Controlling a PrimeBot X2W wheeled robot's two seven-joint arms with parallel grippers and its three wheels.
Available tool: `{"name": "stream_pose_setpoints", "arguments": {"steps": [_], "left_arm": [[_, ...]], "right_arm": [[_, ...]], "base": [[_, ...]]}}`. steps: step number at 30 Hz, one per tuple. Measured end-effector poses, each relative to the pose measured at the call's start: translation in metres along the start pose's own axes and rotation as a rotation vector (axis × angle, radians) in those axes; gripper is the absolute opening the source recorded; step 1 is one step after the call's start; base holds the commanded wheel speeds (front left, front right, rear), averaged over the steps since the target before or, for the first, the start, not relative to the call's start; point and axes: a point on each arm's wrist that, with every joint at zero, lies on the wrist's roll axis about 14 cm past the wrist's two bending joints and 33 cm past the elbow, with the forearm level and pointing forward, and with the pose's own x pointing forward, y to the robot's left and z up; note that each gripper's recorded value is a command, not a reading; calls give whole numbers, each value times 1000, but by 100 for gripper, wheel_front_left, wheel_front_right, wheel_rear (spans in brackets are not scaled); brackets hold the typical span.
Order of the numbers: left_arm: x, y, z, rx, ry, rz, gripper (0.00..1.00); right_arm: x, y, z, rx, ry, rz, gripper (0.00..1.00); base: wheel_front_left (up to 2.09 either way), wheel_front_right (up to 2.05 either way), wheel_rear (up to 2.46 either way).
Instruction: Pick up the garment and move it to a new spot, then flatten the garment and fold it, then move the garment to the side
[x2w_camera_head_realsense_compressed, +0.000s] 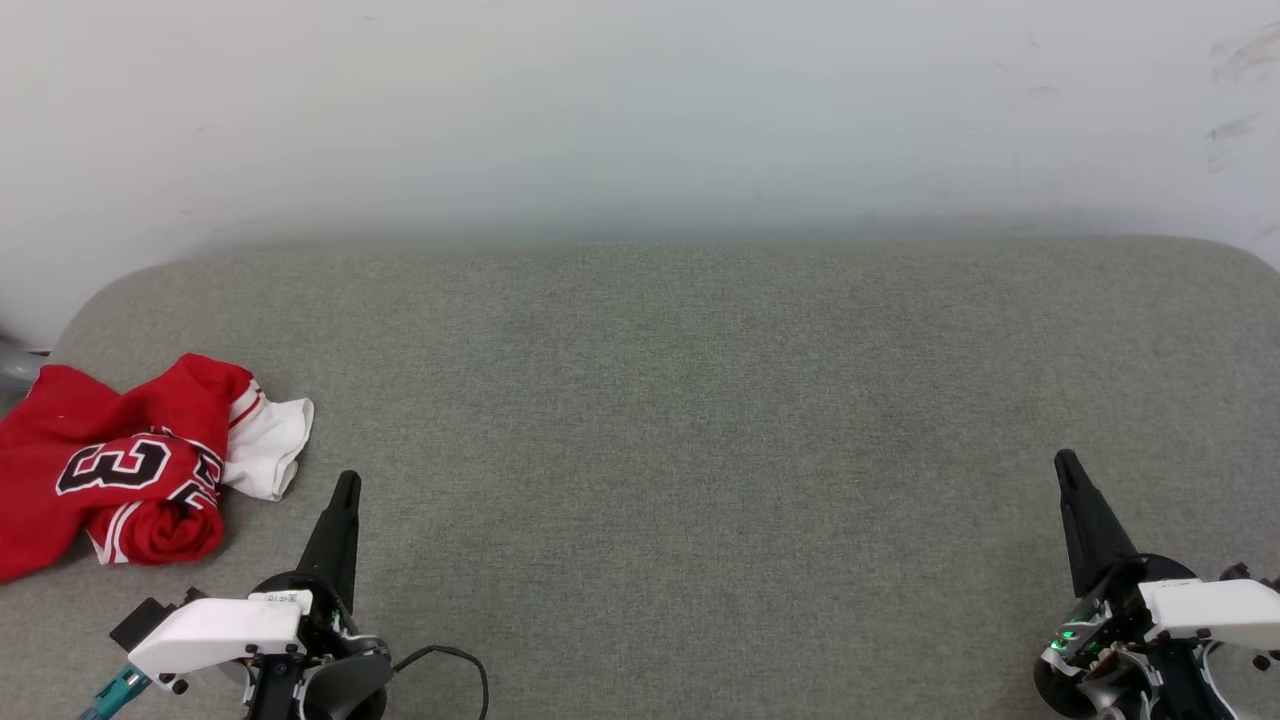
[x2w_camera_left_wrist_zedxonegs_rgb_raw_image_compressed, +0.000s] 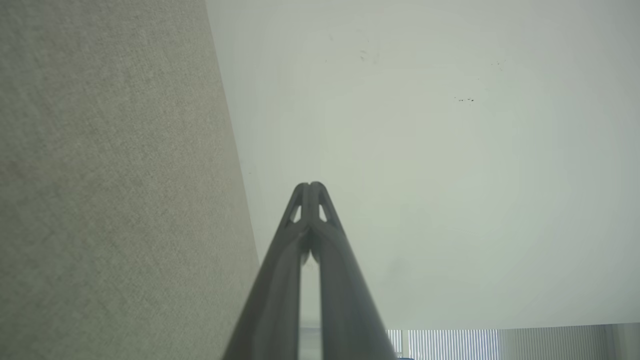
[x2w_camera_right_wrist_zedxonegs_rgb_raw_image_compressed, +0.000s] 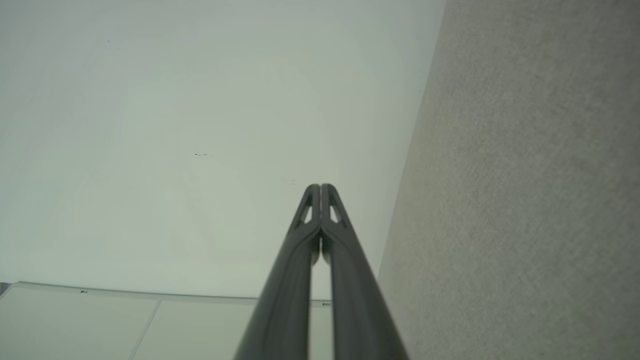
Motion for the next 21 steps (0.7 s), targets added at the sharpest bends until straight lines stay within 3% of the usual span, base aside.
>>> {"name": "stream_pose_setpoints", "arguments": {"steps": [21], "left_arm": [[0,0,0,0,0,0,0]], "right_arm": [[0,0,0,0,0,0,0]], "base": [[0,0,0]]}}
